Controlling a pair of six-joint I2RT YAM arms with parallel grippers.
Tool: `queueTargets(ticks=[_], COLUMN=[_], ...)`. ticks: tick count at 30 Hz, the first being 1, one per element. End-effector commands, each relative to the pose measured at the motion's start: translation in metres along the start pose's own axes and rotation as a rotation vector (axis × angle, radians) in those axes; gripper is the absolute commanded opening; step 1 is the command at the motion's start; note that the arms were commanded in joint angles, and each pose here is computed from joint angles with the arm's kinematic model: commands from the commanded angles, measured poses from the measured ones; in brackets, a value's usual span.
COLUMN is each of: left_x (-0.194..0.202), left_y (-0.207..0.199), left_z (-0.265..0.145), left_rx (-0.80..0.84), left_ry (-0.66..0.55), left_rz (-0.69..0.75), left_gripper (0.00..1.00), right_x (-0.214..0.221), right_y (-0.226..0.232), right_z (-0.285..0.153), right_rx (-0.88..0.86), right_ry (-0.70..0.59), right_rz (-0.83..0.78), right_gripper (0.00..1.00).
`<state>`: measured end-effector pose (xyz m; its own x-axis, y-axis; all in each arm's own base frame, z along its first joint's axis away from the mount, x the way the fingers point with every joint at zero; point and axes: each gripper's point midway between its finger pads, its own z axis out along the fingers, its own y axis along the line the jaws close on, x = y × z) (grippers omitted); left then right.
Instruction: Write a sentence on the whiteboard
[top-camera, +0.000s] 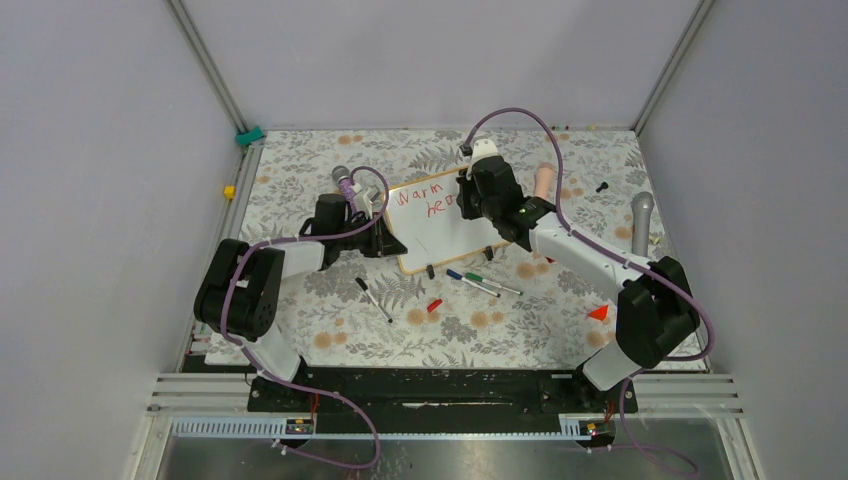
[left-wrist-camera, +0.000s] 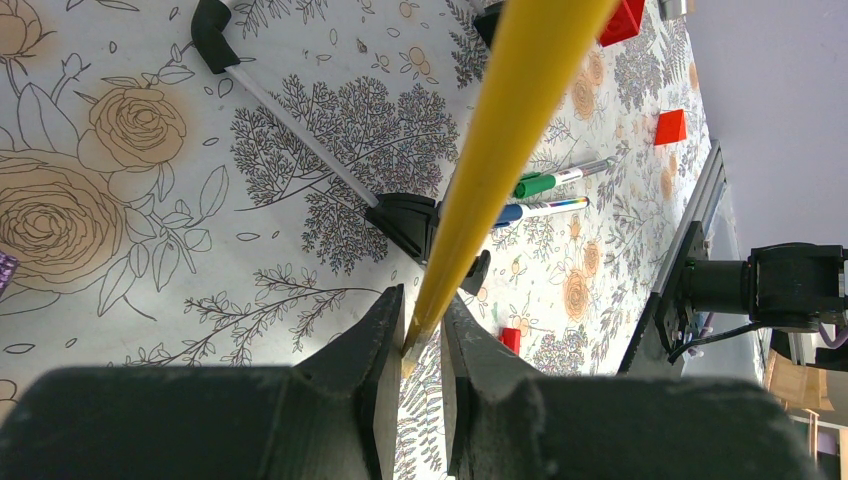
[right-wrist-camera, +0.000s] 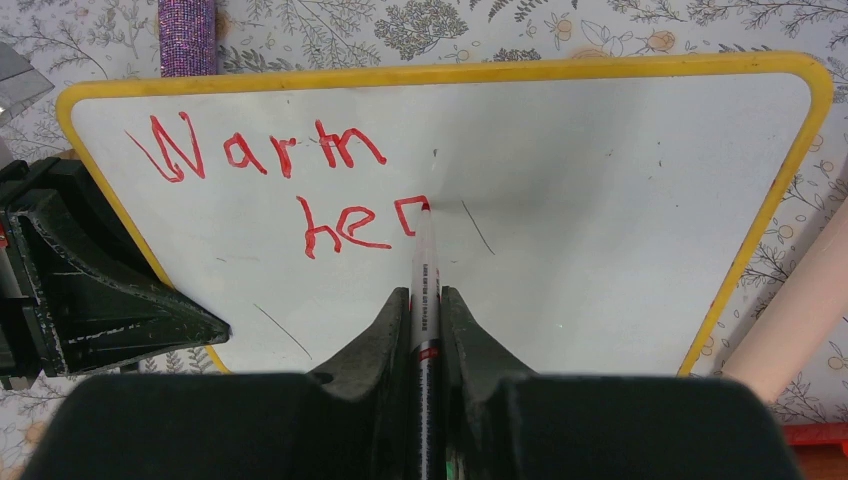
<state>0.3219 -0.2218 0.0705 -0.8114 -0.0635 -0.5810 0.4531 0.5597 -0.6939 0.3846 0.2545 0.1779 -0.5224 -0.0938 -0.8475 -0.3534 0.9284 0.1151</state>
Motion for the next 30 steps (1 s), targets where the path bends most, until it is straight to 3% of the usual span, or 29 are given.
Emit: queueTargets(ticks=[1,16,24,30], left_x=[0.001,0.001,0.001,0.000], left_y=[0.011,0.011,0.010,0.010], left_z=[0.001,0.000,0.000,0.000], left_rx=[-0.067,-0.068,-0.071,-0.072], left_ry=[0.006,0.005,0.003,0.002], left_rz=[-0.001,0.001,0.001,0.004], left_gripper=[0.00,0.00,0.00,0.00], right_x=[-0.012,0.005,-0.031,-0.052], right_y=[-0.005,-0.012,-0.001,-0.030], right_z=[-0.003,-0.009,-0.037,-0.061], right_rx=[0.010,0.025,-0.043,0.017], right_ry=[-0.038,-0.014,-0.108,-0.185], right_rz=[0.007,0.003,0.035,0.074], right_gripper=[0.00,0.00,0.00,0.00])
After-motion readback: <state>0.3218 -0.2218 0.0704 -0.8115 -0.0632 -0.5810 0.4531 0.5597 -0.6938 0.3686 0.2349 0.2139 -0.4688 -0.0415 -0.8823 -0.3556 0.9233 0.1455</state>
